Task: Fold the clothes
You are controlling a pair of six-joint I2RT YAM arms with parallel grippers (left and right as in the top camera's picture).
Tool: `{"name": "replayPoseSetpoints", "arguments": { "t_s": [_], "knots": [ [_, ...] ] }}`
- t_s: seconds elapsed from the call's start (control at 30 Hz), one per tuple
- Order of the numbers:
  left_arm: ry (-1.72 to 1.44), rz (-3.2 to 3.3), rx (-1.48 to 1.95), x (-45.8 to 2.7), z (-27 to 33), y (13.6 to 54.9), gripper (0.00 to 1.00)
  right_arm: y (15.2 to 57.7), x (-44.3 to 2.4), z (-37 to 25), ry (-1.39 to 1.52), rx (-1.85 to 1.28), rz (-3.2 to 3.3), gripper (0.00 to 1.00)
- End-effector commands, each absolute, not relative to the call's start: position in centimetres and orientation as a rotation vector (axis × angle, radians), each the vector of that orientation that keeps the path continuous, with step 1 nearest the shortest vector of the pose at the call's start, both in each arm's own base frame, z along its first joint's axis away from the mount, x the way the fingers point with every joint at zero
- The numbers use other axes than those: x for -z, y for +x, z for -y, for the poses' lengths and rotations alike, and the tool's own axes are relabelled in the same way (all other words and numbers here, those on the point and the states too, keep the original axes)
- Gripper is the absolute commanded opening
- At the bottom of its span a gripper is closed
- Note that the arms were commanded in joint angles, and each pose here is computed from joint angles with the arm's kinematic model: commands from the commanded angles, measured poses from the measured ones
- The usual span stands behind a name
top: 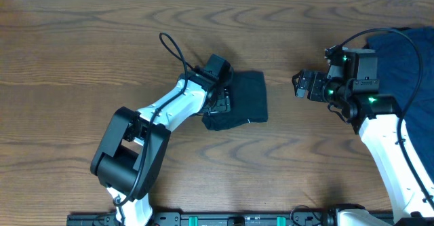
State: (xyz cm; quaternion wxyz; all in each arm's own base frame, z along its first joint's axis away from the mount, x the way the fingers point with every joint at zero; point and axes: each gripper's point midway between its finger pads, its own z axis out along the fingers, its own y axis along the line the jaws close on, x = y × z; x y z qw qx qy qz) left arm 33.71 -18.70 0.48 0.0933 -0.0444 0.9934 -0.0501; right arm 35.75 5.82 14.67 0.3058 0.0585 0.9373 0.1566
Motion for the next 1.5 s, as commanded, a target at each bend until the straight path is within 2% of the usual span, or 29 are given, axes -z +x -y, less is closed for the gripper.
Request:
{"name": "replayPoseSetpoints", "arguments": {
  "t_s": [0.0, 0.2, 0.33, 0.47, 0.63, 1.0, 1.3, 1.47],
  "knots": [
    [-0.143, -2.972, 0.072, 1.0, 17.9, 33.4, 0.74, 35.7, -15.0, -5.5, 0.148, -0.398, -2.469, 0.99],
    [-0.143, -2.978, 0.070, 1.2, 17.9, 33.3, 0.48, 35.7, -15.0, -5.5, 0.148, -0.398, -2.469, 0.99],
    [-0.143, -2.979, 0.071, 1.2, 17.9, 33.3, 0.20, 35.7, -15.0, -5.5, 0.148, -0.398, -2.469, 0.99],
    [-0.142, -2.976, 0.074, 1.1, 17.9, 33.4, 0.06, 35.7, -15.0, -5.5, 0.148, -0.398, -2.469, 0.99],
    [-0.138, -2.941, 0.101, -0.1, 18.4, 34.4, 0.06, 35.7, -15.0, -5.5, 0.148, -0.398, -2.469, 0.99],
    [-0.215, -2.696, 0.053, -7.5, 15.8, 38.2, 0.06, 35.7, -15.0, -5.5, 0.148, -0.398, -2.469, 0.99],
    [-0.447, -2.663, -0.014, -7.8, 8.8, 40.2, 0.06, 35.7, -15.0, -5.5, 0.148, -0.398, -2.469, 0.99],
    [-0.405, -2.747, 0.145, -7.3, 9.4, 39.6, 0.06, 35.7, -15.0, -5.5, 0.148, -0.398, -2.469, 0.99]
  ]
}}
